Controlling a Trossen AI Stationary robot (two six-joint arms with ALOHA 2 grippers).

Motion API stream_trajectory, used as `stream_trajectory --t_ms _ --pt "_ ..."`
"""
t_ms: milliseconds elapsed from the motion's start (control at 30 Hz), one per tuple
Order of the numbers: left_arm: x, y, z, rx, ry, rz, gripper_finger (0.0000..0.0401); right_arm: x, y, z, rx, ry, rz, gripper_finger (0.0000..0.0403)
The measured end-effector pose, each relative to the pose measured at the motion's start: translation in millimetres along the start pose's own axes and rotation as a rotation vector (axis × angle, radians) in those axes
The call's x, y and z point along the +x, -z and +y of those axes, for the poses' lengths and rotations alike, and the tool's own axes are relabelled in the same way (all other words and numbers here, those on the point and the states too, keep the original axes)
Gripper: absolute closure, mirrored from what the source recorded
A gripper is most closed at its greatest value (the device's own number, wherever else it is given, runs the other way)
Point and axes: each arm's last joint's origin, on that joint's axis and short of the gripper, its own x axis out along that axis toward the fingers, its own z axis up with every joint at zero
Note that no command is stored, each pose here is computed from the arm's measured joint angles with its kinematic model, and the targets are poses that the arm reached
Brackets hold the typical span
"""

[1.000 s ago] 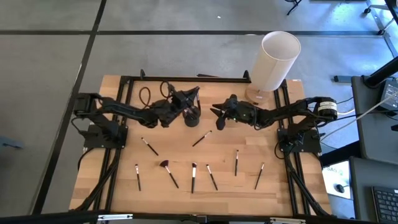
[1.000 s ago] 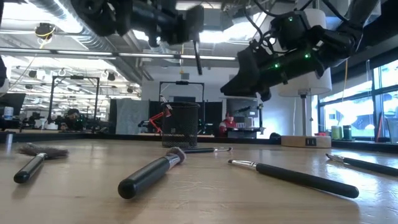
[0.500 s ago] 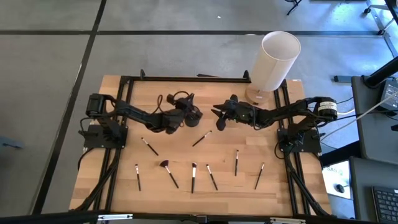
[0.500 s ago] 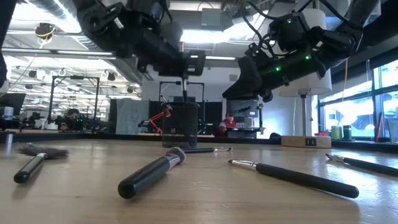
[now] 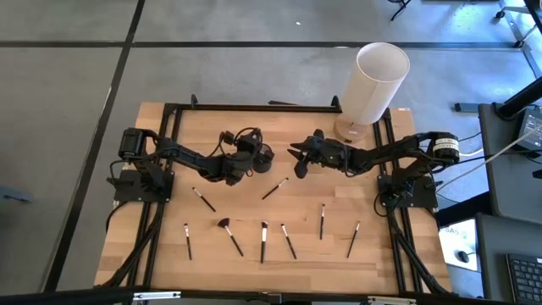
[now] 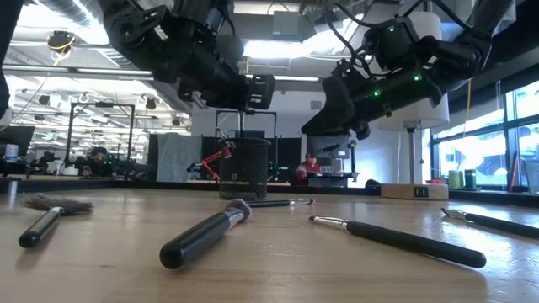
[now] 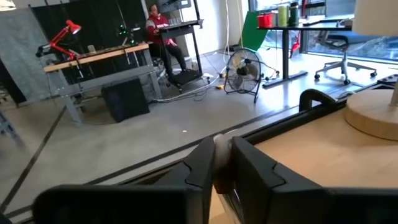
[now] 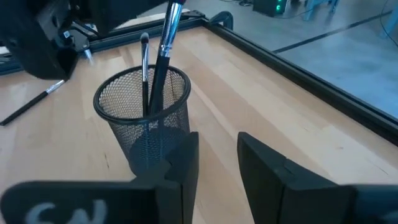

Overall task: Put items in baskets/containers
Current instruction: Put the black powder brush into the black pen holder, then put the black eyeshadow brush into the black pen holder

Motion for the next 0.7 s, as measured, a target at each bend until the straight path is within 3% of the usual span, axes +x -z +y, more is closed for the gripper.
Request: stream_trajectory --t_ms 200,367,600,700 --pt "-2 -3 0 -0.01 0.005 -0.006 0.0313 0 3 0 0.012 0.001 0.03 0.0292" --pt "-11 -22 5 0.024 0.022 -0.033 0.0294 0 5 -1 0.015 0.004 0.046 0.0292" --pt "-68 -65 25 0.24 0.115 -0.071 0.0286 0 8 -1 0.009 0.01 0.08 0.0292" --pt "-91 -75 41 0.215 0.189 -0.053 0.0293 0 9 0 0.013 -0.009 0.088 0.0292"
